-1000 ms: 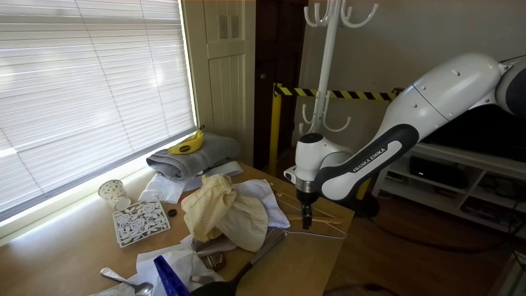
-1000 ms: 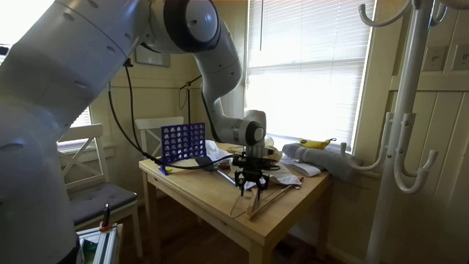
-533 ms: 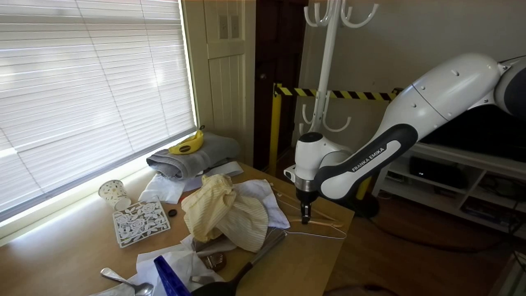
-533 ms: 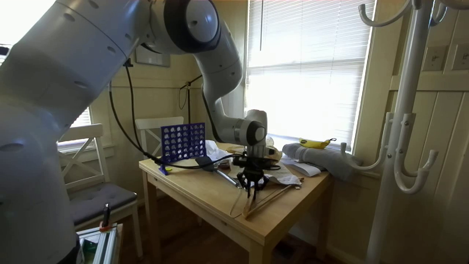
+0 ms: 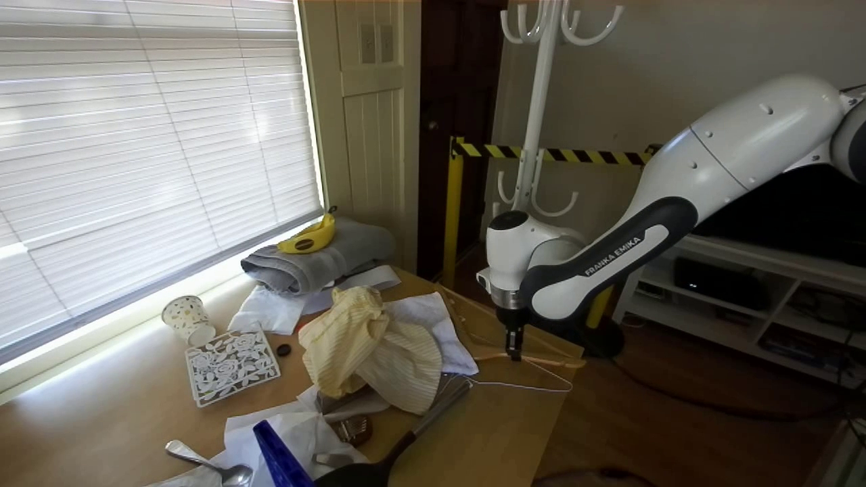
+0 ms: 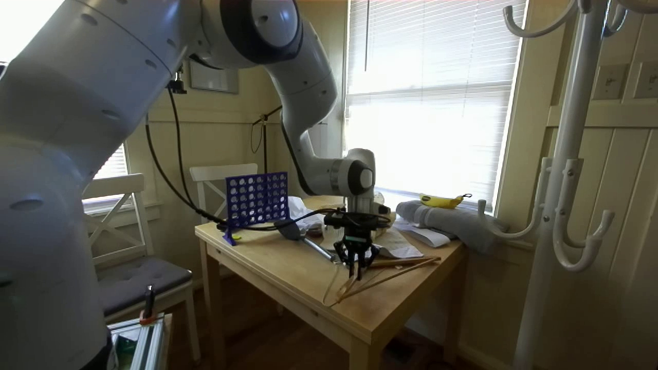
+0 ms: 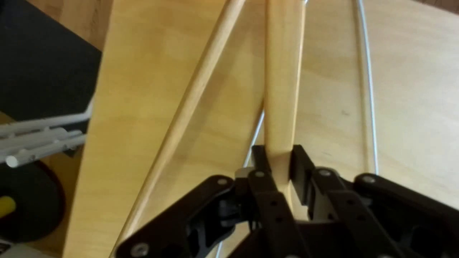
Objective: Put the hanger on the stand
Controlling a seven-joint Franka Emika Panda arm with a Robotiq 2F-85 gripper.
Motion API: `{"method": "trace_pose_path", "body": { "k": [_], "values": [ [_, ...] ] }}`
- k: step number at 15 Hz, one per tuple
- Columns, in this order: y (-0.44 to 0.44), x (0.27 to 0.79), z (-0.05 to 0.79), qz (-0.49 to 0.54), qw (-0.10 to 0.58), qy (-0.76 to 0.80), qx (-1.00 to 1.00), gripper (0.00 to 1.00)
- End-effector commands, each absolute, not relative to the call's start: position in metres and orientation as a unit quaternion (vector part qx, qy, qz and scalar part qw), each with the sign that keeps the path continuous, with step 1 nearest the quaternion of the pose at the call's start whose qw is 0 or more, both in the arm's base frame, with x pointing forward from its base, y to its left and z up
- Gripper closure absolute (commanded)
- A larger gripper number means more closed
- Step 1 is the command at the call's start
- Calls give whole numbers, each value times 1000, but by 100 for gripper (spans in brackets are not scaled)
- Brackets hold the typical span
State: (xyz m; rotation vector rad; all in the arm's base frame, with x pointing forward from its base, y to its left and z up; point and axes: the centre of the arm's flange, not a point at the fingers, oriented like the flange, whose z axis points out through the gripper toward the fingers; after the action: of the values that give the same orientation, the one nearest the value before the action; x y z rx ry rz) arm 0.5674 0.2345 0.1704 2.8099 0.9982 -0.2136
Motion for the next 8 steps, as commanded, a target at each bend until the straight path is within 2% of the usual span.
{"method": "trace_pose_path", "body": {
  "k": [1, 4, 8],
  "values": [
    [221, 541, 200, -124, 139, 276, 943, 95],
    [207, 527, 215, -164, 185, 213, 945, 95],
    [202, 525, 224, -168, 236, 114, 950, 95]
  ]
}}
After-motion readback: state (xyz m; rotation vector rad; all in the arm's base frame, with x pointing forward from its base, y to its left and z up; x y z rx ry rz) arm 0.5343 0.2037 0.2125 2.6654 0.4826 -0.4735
